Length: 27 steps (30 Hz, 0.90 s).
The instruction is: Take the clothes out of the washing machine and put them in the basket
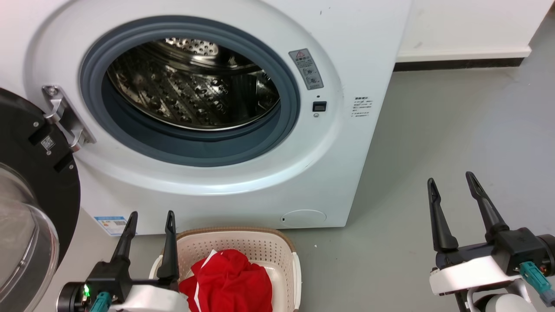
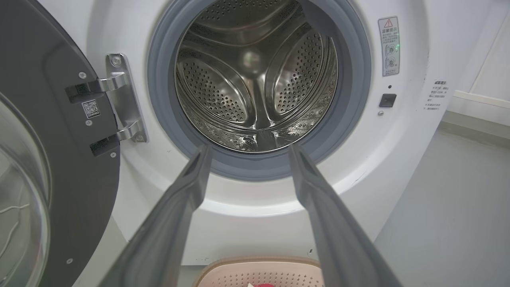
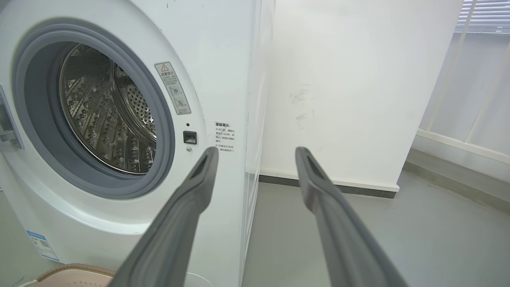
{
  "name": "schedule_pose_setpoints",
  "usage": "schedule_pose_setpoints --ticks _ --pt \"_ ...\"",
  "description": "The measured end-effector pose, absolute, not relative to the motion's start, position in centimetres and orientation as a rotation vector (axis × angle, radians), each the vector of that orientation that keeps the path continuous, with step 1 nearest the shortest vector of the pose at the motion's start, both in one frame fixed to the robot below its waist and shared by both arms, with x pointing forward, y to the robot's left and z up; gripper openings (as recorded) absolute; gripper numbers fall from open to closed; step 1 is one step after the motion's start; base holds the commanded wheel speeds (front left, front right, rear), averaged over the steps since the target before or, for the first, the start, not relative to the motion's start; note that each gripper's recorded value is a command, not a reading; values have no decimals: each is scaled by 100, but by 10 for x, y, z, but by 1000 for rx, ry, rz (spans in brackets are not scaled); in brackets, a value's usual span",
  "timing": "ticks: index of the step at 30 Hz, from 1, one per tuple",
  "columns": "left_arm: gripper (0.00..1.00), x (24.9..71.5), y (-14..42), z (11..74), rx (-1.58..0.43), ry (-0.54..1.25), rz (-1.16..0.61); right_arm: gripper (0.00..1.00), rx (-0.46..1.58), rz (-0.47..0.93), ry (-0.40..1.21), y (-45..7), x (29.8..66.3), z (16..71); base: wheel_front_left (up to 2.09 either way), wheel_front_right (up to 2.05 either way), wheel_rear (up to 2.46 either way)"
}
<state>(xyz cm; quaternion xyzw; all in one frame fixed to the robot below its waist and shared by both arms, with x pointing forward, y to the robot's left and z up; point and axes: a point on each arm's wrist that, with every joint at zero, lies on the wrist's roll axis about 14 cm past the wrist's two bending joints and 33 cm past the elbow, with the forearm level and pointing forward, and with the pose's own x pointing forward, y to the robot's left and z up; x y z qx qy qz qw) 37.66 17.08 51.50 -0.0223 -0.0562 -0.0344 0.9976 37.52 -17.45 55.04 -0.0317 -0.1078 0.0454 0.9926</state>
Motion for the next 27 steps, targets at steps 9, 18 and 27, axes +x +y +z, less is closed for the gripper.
schedule_pose_setpoints --ticks 9,18,27 --pt "100 364 168 520 -13 -128 -62 100 -57 68 -224 -182 362 553 0 0 0" --pt "100 361 168 520 -6 -126 -51 100 -56 65 -222 -183 360 552 0 0 0" --pt "100 362 170 519 1 -125 -45 100 -49 68 -219 -182 360 551 0 0 0"
